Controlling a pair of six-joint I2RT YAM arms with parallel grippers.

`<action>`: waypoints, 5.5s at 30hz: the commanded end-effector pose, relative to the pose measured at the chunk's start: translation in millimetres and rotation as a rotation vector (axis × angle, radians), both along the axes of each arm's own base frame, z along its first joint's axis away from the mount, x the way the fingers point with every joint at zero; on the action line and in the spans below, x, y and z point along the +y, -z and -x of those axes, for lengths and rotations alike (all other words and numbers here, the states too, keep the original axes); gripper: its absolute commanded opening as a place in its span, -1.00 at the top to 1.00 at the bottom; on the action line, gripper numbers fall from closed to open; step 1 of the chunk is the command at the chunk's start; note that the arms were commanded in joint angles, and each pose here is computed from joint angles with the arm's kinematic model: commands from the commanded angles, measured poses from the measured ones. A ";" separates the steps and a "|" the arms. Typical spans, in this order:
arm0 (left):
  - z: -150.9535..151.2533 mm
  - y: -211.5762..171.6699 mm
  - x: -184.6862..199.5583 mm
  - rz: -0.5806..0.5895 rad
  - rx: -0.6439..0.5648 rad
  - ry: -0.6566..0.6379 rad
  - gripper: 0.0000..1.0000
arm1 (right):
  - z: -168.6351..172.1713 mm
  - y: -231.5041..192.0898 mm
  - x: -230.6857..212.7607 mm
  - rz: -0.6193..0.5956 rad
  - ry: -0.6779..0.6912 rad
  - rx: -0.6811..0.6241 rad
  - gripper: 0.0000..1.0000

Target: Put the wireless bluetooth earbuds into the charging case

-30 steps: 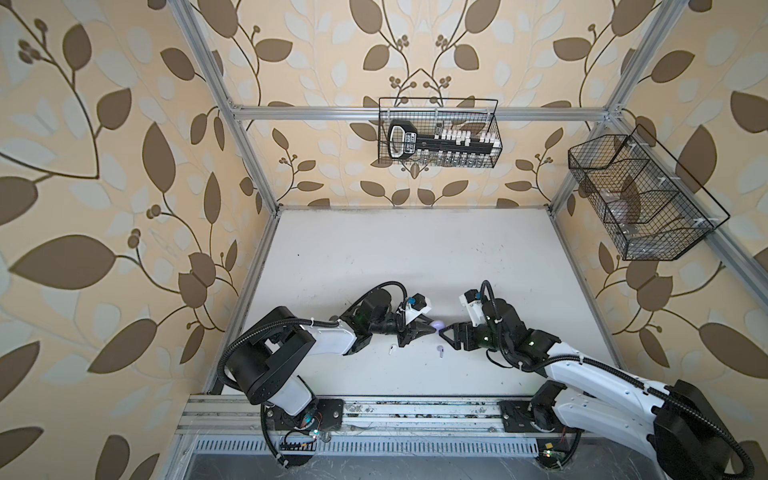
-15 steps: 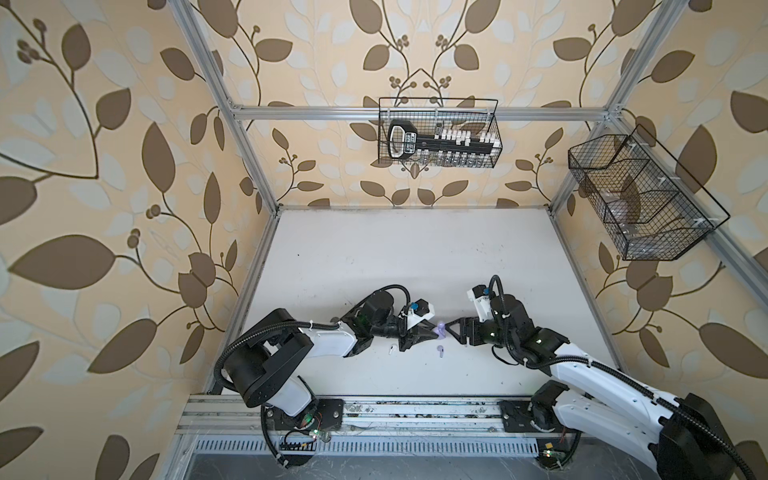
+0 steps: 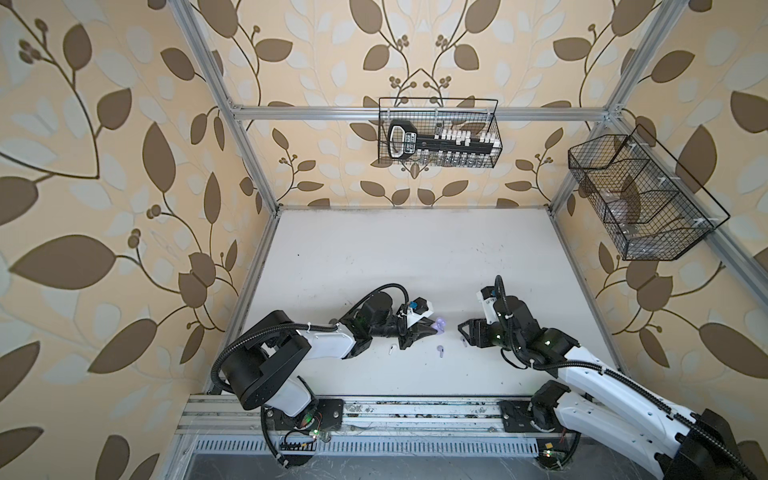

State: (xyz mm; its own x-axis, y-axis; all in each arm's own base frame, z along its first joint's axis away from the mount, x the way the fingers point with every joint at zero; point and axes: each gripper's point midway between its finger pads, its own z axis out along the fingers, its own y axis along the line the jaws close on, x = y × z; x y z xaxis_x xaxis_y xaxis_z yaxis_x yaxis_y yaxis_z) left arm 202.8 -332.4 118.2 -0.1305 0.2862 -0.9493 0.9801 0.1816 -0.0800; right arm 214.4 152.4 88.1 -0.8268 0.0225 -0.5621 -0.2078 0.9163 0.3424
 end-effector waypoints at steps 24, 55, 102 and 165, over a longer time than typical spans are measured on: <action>21.8 -39.0 0.6 0.153 -0.199 0.059 1.00 | -4.6 50.9 7.3 0.343 -0.040 0.135 0.09; 23.5 -35.5 2.1 0.142 -0.206 0.066 1.00 | -1.2 67.6 7.9 0.437 -0.047 0.180 0.28; 21.5 -35.0 0.2 0.137 -0.186 0.062 1.00 | 0.8 72.1 6.6 0.437 -0.048 0.204 0.57; -16.9 -47.5 19.3 0.221 -0.232 -0.224 1.00 | -23.6 -92.0 72.0 -0.483 0.195 -0.294 0.87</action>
State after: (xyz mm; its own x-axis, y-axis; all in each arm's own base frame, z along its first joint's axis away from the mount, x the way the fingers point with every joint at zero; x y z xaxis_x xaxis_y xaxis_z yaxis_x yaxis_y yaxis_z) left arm 220.4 -313.9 141.7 -0.0009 0.1270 -0.9919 0.9229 0.3819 0.0480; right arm 230.8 223.7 168.4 -0.6351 0.3918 -0.6657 -0.2135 0.7391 0.6388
